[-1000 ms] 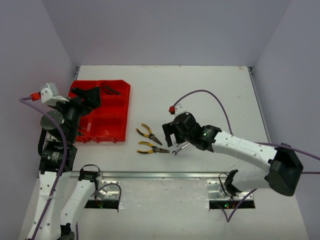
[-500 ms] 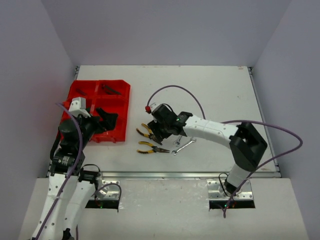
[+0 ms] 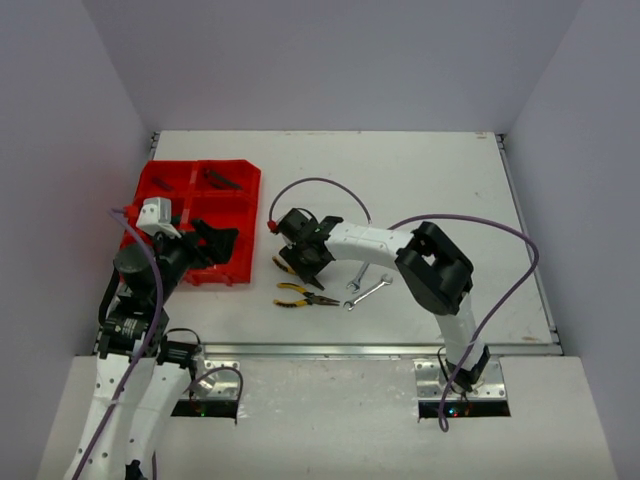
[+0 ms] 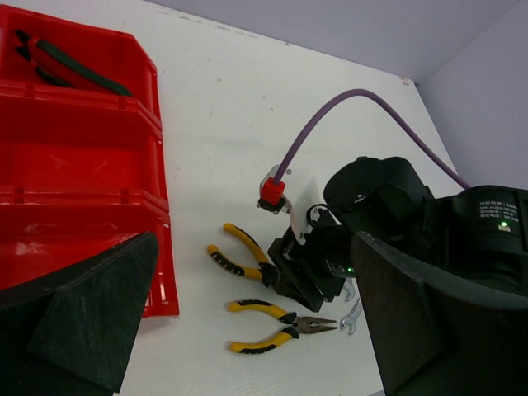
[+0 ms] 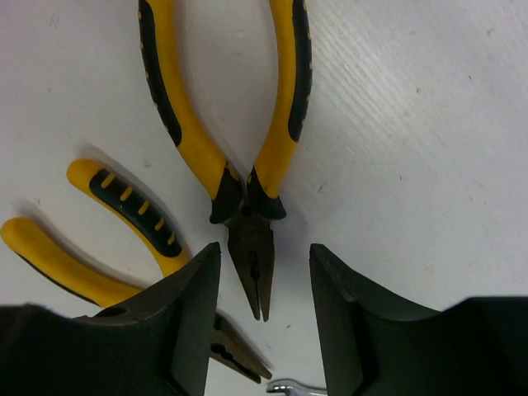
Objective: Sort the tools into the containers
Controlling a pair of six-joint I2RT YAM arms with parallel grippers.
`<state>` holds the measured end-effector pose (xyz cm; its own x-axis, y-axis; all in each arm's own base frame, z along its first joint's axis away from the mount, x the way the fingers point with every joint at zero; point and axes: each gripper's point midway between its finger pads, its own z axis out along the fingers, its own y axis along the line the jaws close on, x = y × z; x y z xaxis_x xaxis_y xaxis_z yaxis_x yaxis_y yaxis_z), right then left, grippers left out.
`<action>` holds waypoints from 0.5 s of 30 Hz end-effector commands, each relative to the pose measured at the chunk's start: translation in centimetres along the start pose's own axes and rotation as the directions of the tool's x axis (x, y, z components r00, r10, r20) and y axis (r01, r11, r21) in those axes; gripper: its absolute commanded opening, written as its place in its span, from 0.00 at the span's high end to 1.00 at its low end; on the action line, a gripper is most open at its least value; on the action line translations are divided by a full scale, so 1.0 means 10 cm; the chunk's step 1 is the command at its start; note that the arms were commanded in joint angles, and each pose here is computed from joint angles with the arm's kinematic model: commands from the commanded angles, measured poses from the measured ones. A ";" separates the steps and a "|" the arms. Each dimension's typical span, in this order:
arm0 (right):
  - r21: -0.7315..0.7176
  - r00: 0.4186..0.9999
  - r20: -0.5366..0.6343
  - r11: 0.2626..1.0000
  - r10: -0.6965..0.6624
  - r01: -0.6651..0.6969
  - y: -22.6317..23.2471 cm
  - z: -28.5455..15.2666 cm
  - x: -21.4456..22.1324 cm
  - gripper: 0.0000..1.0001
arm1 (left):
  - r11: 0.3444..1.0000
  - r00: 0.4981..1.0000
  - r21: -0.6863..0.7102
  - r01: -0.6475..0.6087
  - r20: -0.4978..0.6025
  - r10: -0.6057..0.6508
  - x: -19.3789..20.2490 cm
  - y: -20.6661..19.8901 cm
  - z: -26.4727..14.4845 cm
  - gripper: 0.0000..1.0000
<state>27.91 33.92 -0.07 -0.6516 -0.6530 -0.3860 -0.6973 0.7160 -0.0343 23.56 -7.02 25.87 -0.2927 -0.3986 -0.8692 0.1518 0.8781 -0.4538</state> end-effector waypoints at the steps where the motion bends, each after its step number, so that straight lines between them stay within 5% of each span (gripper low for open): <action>1: -0.013 1.000 -0.027 1.000 -0.004 0.004 0.04 0.10 0.00 0.53 | 0.999 0.999 0.047 -0.019 0.037 0.018 -0.09 -0.10 0.01 0.00; 5: -0.018 0.998 -0.069 1.000 0.008 -0.009 0.05 0.21 0.12 0.63 | 0.999 0.999 0.050 -0.021 0.034 0.020 -0.09 -0.11 0.01 0.00; 9: -0.014 0.997 -0.069 1.000 0.025 -0.026 0.06 0.20 0.14 0.92 | 0.998 0.999 0.051 -0.023 0.039 0.021 -0.09 -0.12 0.00 0.00; 15: 0.016 0.997 0.057 0.999 0.043 -0.044 -0.01 -0.05 -0.12 1.00 | 0.999 0.999 0.036 -0.017 0.039 0.015 -0.09 -0.09 0.01 0.00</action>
<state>27.73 34.32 -1.01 -0.6709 -0.6414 -0.3722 -0.6873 0.7263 -0.0125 23.46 -7.31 25.88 -0.2970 -0.3938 -0.8699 0.1638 0.8765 -0.4528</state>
